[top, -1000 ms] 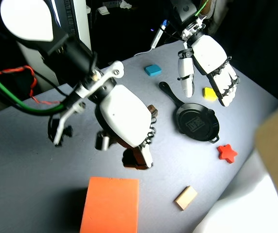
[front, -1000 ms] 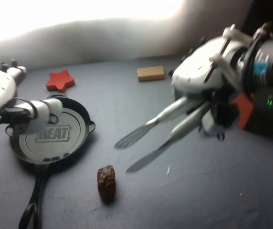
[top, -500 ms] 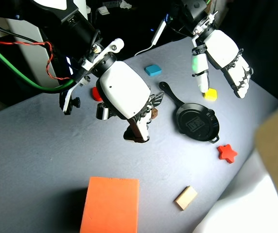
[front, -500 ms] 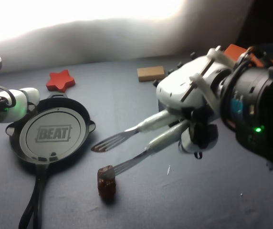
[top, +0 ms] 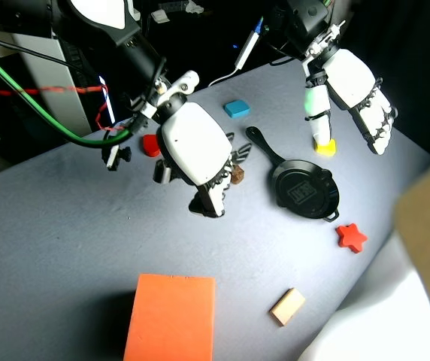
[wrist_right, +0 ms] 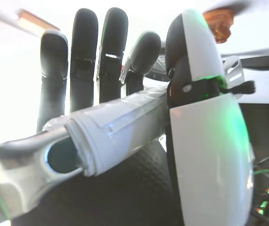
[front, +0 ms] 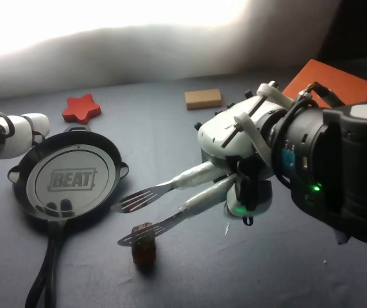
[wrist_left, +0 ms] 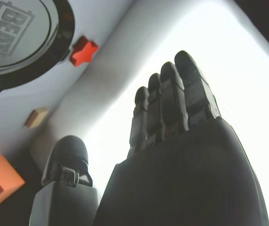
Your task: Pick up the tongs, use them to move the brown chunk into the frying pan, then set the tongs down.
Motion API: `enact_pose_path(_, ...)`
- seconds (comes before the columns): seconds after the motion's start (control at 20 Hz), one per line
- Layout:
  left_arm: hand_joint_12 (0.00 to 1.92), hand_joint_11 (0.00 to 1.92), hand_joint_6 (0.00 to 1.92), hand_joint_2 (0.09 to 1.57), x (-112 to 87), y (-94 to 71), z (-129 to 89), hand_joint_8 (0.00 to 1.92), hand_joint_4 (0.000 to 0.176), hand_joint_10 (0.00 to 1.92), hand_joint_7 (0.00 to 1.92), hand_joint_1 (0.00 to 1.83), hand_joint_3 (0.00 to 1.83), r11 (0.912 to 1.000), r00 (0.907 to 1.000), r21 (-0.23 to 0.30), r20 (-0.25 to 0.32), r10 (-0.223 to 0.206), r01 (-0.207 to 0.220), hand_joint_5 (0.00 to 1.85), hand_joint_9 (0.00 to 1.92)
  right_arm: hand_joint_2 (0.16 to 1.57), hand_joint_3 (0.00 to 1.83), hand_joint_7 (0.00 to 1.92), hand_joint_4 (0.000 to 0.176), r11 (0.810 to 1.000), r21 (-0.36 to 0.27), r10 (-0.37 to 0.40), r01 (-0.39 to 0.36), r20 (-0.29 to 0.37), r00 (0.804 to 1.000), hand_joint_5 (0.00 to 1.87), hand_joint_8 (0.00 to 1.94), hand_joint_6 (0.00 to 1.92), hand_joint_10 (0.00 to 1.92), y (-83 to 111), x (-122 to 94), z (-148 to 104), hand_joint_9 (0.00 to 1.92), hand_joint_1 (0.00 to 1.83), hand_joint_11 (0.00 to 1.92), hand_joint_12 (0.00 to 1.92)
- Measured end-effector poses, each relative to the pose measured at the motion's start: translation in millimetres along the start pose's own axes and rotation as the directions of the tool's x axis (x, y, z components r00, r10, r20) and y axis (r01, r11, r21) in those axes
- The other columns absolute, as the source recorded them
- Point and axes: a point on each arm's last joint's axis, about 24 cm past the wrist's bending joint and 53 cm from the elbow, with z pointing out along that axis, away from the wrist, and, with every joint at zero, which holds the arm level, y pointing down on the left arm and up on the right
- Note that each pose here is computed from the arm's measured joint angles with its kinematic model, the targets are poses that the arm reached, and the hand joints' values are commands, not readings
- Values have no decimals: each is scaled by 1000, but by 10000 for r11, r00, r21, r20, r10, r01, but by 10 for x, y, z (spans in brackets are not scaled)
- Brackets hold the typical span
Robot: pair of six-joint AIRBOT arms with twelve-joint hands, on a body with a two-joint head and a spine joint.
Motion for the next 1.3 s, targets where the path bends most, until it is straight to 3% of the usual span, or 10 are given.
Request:
enact_pose_path(0.6, 486, 0, 6, 1301, -15, 59, 38, 3, 4, 5, 148, 56, 1, 9999, 10000, -166, 9, -22, 22, 120, 149, 1246, 5, 890, 0, 9988, -382, -322, 319, -73, 9995, 726, 486, 1356, 962, 136, 96, 166, 700, 1079, 422, 1697)
enact_pose_path(1.3, 493, 0, 3, 1284, 14, 72, 37, 2, 4, 2, 159, 119, 0, 9998, 10000, -191, -97, -15, 13, 138, 166, 1240, 0, 916, 0, 9997, -177, -197, 190, -407, 9990, 741, 471, 1335, 965, 31, 252, 330, 710, 1084, 418, 1703)
